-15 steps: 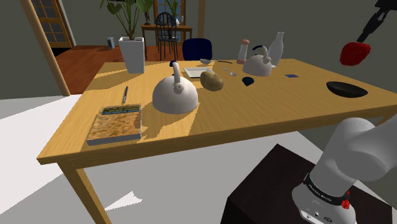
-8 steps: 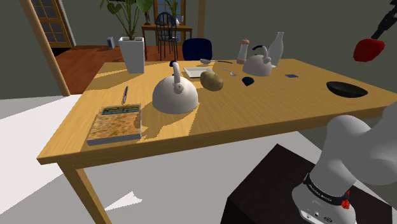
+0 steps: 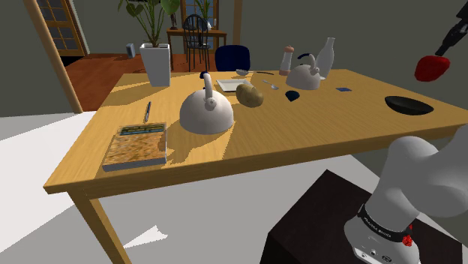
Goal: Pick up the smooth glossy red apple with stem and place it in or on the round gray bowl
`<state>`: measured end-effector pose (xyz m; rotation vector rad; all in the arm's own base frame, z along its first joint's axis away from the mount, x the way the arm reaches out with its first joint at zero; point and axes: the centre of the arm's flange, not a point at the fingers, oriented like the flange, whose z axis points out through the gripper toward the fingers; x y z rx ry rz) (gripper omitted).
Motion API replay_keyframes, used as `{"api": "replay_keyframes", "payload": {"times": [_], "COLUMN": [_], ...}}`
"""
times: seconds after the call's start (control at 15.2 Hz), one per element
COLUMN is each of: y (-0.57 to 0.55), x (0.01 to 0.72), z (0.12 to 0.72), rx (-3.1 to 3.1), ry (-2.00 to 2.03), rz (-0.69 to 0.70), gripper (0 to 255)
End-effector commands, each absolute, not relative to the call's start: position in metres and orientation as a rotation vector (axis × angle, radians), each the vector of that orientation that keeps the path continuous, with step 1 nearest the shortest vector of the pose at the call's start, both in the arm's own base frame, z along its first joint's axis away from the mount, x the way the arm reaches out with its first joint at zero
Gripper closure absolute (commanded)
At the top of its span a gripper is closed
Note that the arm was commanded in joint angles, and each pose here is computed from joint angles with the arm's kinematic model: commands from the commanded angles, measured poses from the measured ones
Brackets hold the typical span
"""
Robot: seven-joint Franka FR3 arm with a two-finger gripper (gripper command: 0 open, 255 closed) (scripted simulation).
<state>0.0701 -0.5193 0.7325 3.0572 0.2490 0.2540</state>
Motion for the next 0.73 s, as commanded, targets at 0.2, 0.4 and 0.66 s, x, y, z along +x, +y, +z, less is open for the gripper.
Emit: {"api": "replay_keyframes", "payload": {"times": [0.2,0.4,0.66], "y": [-0.518,-0.518,-0.518], "x": [0.070,0.070,0.070], "z": [0.705,0.689,0.668], "rx": [3.056,3.056,3.056], "ry": [0.249,0.249,0.249], "rz": [0.254,0.254,0.254], "gripper": [255,255,255]}}
